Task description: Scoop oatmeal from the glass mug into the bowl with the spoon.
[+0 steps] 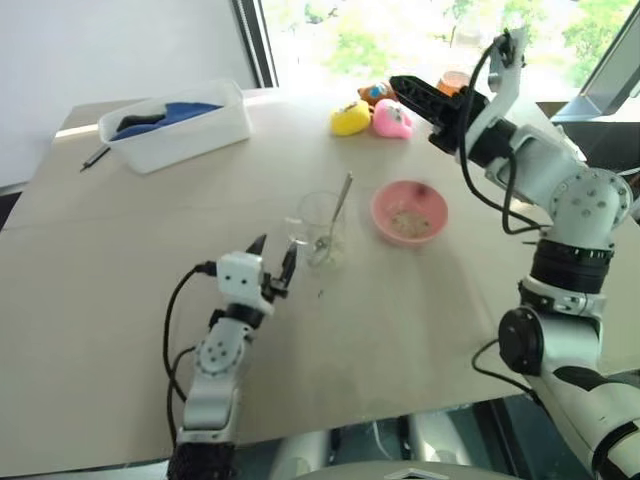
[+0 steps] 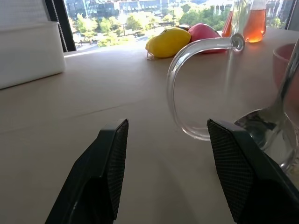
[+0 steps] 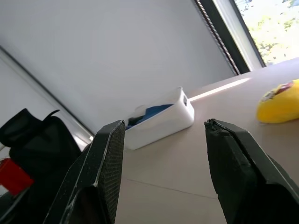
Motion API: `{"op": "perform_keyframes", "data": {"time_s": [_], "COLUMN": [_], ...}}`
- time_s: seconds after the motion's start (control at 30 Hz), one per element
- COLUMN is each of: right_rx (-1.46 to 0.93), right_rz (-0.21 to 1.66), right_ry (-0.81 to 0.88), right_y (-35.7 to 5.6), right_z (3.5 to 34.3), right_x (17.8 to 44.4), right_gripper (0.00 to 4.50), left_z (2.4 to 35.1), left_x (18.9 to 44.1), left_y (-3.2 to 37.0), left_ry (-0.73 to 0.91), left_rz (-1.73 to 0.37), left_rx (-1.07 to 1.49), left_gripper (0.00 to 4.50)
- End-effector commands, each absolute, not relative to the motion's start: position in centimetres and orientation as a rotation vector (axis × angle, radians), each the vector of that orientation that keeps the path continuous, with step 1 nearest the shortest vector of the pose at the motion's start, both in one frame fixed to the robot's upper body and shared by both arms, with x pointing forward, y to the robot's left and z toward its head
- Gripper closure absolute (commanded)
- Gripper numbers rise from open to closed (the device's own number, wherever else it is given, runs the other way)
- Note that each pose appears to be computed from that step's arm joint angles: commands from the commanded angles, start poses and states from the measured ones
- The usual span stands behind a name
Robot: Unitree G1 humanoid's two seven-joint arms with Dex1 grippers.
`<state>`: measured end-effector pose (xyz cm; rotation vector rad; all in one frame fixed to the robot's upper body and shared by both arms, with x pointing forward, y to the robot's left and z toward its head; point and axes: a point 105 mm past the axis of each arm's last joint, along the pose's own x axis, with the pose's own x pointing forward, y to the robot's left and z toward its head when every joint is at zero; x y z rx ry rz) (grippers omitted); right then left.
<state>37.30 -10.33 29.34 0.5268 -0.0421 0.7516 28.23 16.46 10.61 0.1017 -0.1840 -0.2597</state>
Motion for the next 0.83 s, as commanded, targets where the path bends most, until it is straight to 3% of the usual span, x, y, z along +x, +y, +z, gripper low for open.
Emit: {"op": "perform_keyframes", "data": {"time_s": [0.03,0.1,0.2,0.23,0.27,0.43,0.67,0.83], "right_rx": [0.403,0.350,0.203,0.190,0.189,0.048,-0.107,-0.076], "right_rz": [0.670,0.662,0.670,0.670,0.670,0.677,0.801,0.819], "right_ry": [-0.136,-0.115,0.004,0.023,0.027,0.057,0.099,0.115], "right_y": [-14.6,-16.2,-18.1,-18.5,-18.8,-20.3,-20.2,-19.7], "right_z": [28.4,26.3,21.9,21.2,20.9,16.7,10.9,9.9], "right_x": [36.6,35.8,33.5,32.7,32.2,28.8,25.2,24.5], "right_gripper": [1.76,1.76,0.88,0.37,0.18,0.18,0.18,0.18], "left_z": [11.5,11.5,10.7,10.4,10.1,8.6,7.5,7.4], "left_x": [26.2,24.9,22.5,21.7,21.1,18.9,18.7,18.5], "left_y": [17.1,17.4,18.5,18.8,19.0,19.5,19.0,18.5], "left_ry": [-0.183,-0.164,-0.102,-0.076,-0.057,0.053,0.115,0.122], "left_rz": [-0.299,-0.329,-0.343,-0.348,-0.351,-0.347,-0.361,-0.388], "left_rx": [0.081,0.071,0.094,0.104,0.107,0.136,0.159,0.162], "left_gripper": [1.71,1.71,0.83,0.34,0.17,0.17,0.17,0.17]}}
